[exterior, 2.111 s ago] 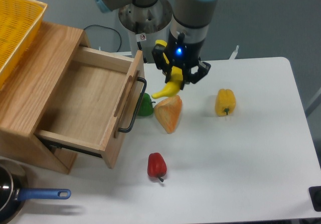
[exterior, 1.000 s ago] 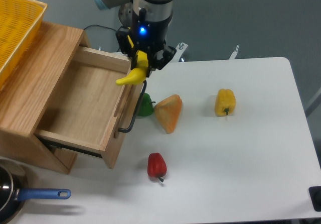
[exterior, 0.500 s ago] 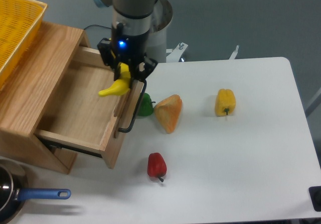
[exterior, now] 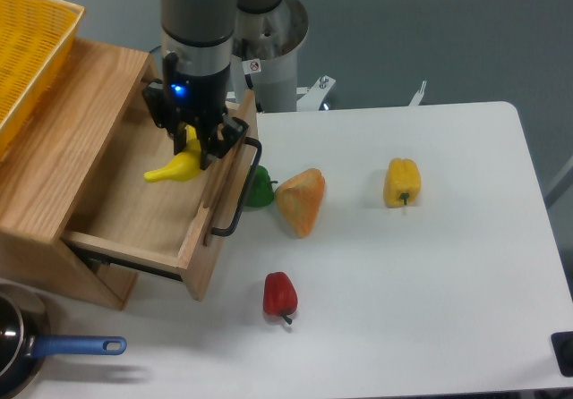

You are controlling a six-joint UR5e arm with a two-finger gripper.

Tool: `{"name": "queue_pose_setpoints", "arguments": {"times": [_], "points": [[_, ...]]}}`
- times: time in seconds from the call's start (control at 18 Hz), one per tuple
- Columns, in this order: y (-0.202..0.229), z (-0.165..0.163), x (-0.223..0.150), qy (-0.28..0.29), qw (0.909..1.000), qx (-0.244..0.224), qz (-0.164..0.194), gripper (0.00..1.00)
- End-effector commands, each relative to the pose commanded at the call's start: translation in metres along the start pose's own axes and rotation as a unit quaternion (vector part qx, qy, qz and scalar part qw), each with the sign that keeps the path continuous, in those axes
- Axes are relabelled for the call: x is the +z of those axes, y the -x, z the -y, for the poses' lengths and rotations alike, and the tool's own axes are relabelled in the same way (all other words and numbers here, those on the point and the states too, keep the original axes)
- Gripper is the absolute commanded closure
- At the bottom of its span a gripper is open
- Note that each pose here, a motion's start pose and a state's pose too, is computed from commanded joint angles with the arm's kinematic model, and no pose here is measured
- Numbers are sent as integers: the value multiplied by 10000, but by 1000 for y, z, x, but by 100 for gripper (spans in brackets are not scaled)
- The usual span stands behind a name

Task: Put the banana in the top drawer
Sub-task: 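Carry the banana over the open wooden drawer, then lower the banana down into the drawer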

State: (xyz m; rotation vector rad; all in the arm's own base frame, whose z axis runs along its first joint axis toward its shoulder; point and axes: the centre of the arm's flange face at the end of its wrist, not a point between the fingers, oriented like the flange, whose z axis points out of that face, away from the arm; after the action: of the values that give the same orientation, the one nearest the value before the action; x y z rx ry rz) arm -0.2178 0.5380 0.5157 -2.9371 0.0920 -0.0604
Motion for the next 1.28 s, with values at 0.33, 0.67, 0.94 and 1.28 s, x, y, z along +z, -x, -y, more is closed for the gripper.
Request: {"name": "queue_pose_setpoints", "arguments": {"times": [0.33,0.67,0.94,1.28], "points": [[-7,2,15,158,9998,62,-46,62],[-12,0,25,240,9996,86,-109,62],[-13,2,30,265,9995,111,-132,61],[-12,10,34,164,9998,103,-26,60]]}}
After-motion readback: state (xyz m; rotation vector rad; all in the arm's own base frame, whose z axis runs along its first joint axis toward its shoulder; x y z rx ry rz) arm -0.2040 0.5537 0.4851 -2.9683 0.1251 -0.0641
